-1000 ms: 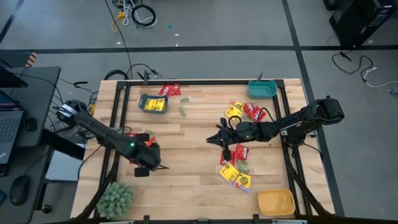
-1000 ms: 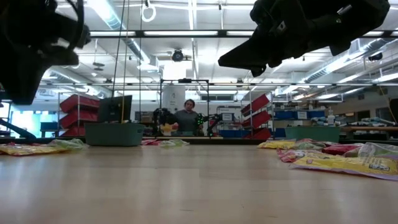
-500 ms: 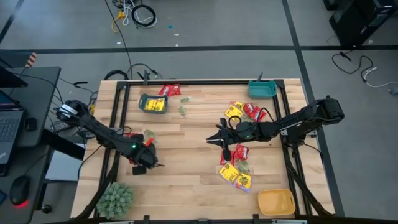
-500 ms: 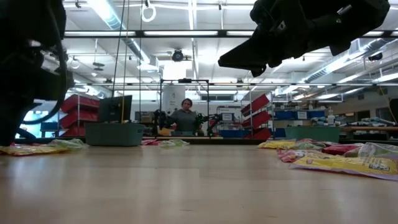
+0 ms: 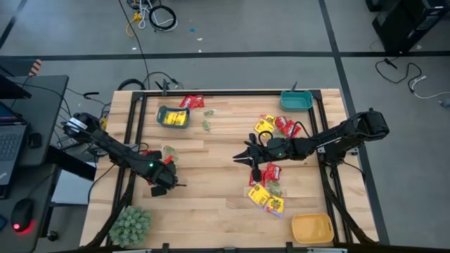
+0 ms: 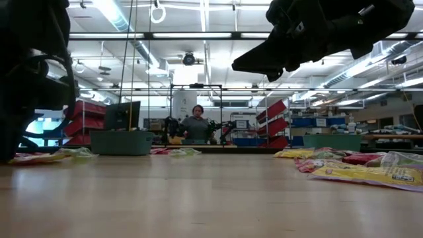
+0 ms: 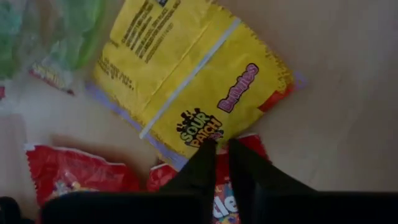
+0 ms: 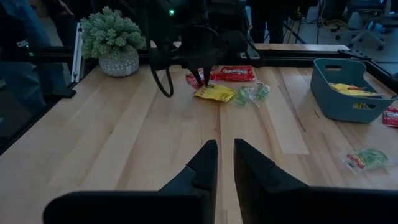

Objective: Sort candy
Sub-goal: Put the yellow candy into the dark blue bin

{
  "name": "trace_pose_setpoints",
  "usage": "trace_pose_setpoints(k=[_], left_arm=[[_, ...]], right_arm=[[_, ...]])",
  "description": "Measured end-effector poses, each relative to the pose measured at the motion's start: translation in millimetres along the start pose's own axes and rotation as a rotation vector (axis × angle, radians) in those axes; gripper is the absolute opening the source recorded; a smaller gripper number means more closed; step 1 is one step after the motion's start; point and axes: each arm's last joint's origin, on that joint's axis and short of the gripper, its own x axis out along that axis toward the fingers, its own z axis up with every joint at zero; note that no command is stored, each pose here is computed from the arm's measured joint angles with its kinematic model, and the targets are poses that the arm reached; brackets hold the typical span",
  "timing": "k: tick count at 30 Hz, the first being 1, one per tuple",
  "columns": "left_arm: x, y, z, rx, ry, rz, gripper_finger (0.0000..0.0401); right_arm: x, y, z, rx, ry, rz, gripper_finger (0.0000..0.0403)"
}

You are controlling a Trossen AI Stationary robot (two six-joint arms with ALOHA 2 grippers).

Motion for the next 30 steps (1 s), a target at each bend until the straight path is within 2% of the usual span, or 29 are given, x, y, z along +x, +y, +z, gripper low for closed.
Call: trace_pose_setpoints(k=[2,5,11,18,22,26,30], left_arm=[[-4.4,-2.6,3.6,-0.002,-0.012,-0.02,0.001],[-14.1,-7.2,10.6,-0.005,-0.044,-0.048,0.0014],[-21.9,-10.8,15.8,0.021,-0.065,-0.078,0.0069],[-10.1,-6.5,7.9,0.025,-0.022,-0.061,0.0141],[-2.4,-4.0,4.7,0.027,-0.031,-0.037,0.0157],[-1.3,-2.8,4.7,0.028,-0.053,-0.007,0.0135],[-1.3,-2.8,4.8,0.047,-0.054,-0.005,0.0055]], right_arm=[[0.0,0.0,0.0,0.0,0.0,0.0,0.0041],[0.0,0.0,0.0,0.0,0.0,0.0,0.0041],[0.0,0.0,0.0,-0.001,0.0,0.0,0.0042],[0.0,0.3,0.0,-0.003,0.0,0.001,0.0043],[0.0,0.3,0.0,-0.003,0.0,0.001,0.0044],[0.0,0.3,0.0,-0.003,0.0,0.001,0.0044],[0.0,0.3,0.0,-0.003,0.0,0.001,0.0044]])
